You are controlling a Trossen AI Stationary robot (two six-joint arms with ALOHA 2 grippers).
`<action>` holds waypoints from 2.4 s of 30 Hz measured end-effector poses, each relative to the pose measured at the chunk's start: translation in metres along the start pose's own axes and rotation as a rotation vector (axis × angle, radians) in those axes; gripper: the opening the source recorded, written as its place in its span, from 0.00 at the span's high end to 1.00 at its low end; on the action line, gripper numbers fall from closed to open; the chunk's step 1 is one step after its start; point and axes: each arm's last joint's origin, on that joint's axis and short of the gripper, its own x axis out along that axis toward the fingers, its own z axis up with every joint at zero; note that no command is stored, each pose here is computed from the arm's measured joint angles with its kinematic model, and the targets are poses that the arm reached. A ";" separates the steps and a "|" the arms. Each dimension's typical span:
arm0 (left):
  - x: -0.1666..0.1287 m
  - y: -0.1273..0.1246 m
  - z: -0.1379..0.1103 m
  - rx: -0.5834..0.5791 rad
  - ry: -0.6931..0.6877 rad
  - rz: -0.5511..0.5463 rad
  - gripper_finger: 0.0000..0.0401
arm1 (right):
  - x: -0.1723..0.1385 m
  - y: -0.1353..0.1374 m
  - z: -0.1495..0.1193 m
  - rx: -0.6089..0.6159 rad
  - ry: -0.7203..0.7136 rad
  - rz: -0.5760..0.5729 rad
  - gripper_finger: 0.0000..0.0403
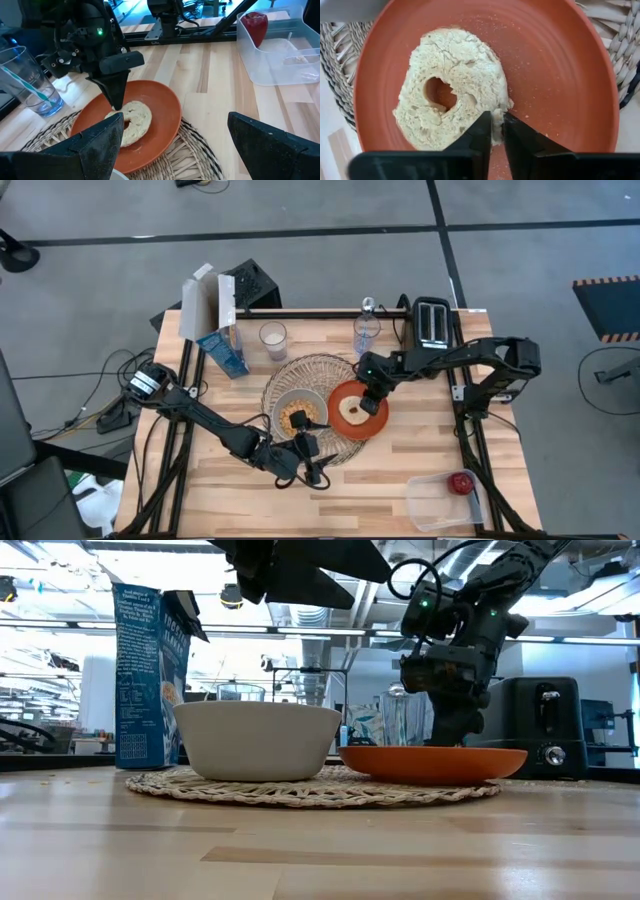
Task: Arrange a breakfast setting
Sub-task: Put the bagel from the toaster on the orange plate, then put the apple on the brown placemat to the top left of the orange plate
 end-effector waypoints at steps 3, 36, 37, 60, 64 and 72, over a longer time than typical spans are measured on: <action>0.000 0.000 0.000 0.000 0.000 0.000 0.14 | -0.002 0.000 0.000 -0.002 -0.007 0.001 0.73; 0.000 0.000 0.001 -0.021 -0.006 -0.002 0.14 | -0.078 0.116 -0.083 -0.337 -0.055 0.232 0.44; 0.000 0.000 0.001 -0.020 -0.005 -0.001 0.14 | -0.079 0.119 -0.088 -0.343 -0.037 0.240 0.44; 0.001 0.000 0.003 -0.045 -0.021 -0.004 0.14 | -0.117 0.172 -0.131 -0.246 0.166 0.297 0.44; 0.001 0.000 0.003 -0.045 -0.021 -0.004 0.14 | -0.132 0.176 -0.146 -0.144 0.262 0.230 0.44; 0.002 0.002 0.003 -0.058 -0.020 0.001 0.14 | -0.142 0.181 -0.186 0.005 0.396 0.123 0.44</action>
